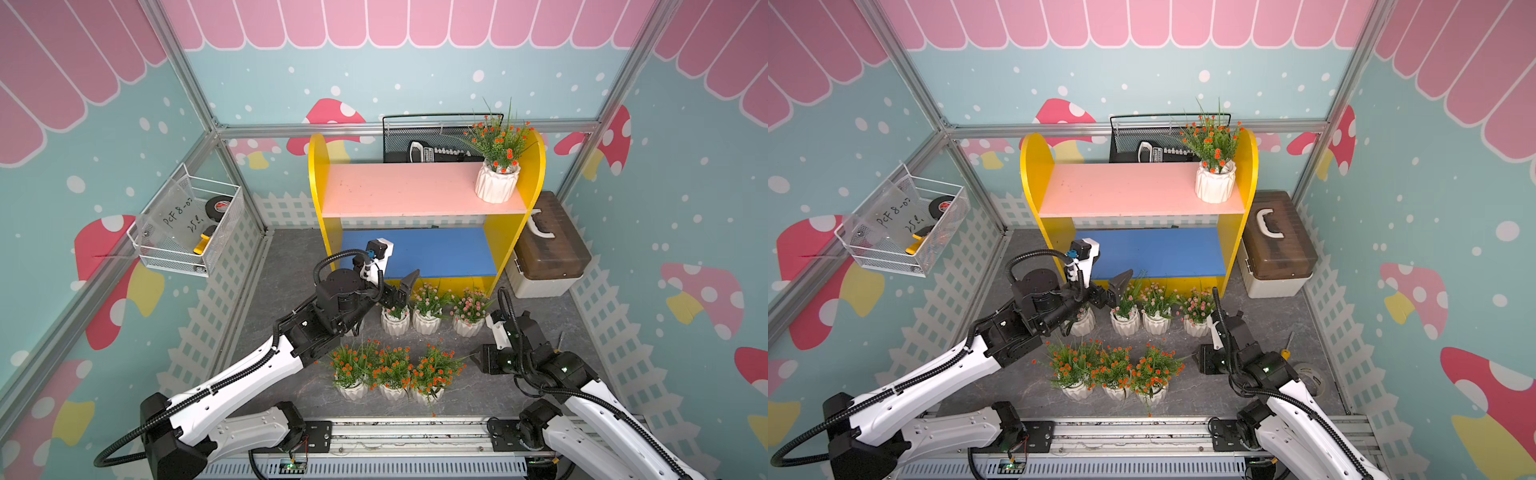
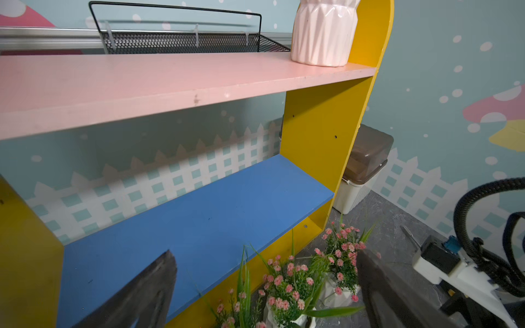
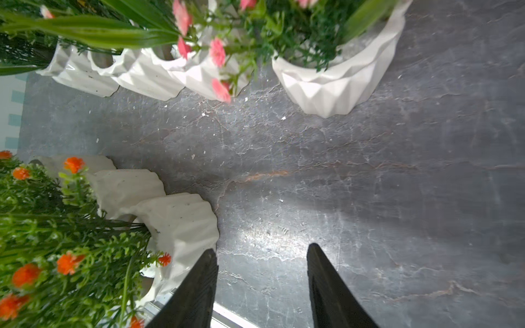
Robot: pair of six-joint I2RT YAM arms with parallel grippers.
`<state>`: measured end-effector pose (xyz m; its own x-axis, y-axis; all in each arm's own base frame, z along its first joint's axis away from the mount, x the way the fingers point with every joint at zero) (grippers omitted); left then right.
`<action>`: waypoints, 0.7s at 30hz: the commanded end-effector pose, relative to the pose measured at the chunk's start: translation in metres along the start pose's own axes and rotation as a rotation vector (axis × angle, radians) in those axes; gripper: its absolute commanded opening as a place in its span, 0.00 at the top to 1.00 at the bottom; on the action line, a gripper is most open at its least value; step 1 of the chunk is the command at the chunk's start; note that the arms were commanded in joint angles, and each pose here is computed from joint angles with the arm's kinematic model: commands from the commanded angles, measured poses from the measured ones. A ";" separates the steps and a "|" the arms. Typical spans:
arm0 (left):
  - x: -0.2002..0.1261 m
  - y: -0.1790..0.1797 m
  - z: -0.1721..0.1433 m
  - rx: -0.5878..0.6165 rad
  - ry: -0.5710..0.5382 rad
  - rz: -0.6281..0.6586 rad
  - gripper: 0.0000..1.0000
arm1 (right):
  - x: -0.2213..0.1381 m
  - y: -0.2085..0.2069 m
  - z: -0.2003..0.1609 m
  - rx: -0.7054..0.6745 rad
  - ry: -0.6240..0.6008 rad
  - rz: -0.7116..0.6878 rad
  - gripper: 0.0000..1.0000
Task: Place the baby's breath potted plants on the rack by color
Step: Pick up the baby's breath potted plant from the center of the board.
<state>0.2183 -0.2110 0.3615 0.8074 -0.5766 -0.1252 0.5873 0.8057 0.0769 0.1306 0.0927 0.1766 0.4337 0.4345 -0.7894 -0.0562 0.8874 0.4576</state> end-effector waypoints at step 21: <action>-0.052 0.020 -0.030 -0.102 0.029 0.132 0.03 | 0.033 0.045 -0.043 -0.096 0.040 0.124 0.59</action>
<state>0.1878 -0.1628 0.3458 0.8688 -0.4791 -0.1248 0.4826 0.8758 -0.0024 0.0972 0.1455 0.1407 0.3198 0.5437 -0.7760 -0.2026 0.8393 0.5045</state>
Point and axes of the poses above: each gripper's point midway between its finger pads, its own x axis out along the fingers, its own y axis along the line the jaws close on, z = x × y, the point moved 8 cm from there along -x, back along the fingers, and after that the axes turned 8 degrees about x, right-handed, at the moved point
